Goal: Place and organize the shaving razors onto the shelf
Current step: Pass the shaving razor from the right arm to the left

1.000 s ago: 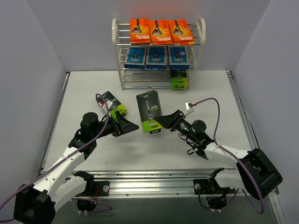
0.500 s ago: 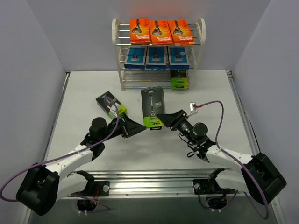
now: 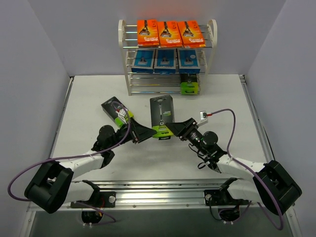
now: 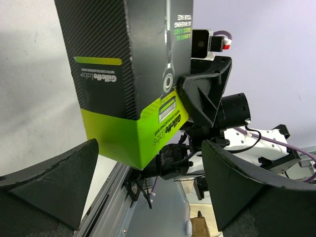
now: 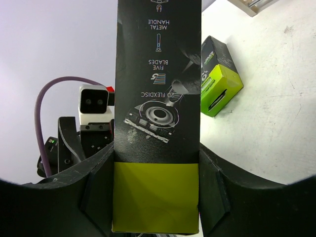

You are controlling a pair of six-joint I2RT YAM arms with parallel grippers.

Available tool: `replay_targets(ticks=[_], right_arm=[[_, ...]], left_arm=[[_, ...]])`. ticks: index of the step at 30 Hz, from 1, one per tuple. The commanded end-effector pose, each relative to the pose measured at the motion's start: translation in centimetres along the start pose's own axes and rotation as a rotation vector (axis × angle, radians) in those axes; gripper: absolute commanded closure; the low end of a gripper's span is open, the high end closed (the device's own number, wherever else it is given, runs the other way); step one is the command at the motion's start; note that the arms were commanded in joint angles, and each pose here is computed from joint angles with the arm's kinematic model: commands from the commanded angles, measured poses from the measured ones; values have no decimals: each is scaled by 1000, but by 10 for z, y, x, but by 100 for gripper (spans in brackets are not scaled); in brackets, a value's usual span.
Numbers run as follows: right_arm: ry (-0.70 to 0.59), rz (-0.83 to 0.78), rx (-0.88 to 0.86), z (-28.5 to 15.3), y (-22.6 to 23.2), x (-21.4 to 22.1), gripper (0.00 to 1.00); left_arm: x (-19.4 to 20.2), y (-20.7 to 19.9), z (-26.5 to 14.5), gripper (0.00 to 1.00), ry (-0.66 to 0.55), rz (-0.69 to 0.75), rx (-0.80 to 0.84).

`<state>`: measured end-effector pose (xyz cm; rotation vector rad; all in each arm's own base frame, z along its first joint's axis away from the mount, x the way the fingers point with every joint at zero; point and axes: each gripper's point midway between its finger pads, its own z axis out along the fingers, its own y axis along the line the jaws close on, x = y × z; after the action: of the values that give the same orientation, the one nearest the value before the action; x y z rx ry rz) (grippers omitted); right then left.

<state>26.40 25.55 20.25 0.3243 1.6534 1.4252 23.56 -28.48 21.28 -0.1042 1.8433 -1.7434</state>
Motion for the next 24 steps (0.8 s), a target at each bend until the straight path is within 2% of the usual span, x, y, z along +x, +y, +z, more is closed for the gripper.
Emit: replay_targets(ticks=[1,18,24], right_arm=[[-171,-6,-329,-8,91,-45,100],[-188,96,-445,-14,103,-47,100],[-184,85,-449,-14,106,-47,100]], left_arm=[[3,-13,1,6,11,34,66],[17,-6,9,6,43,-22,113],[23,5,8,6,67,-26,67]])
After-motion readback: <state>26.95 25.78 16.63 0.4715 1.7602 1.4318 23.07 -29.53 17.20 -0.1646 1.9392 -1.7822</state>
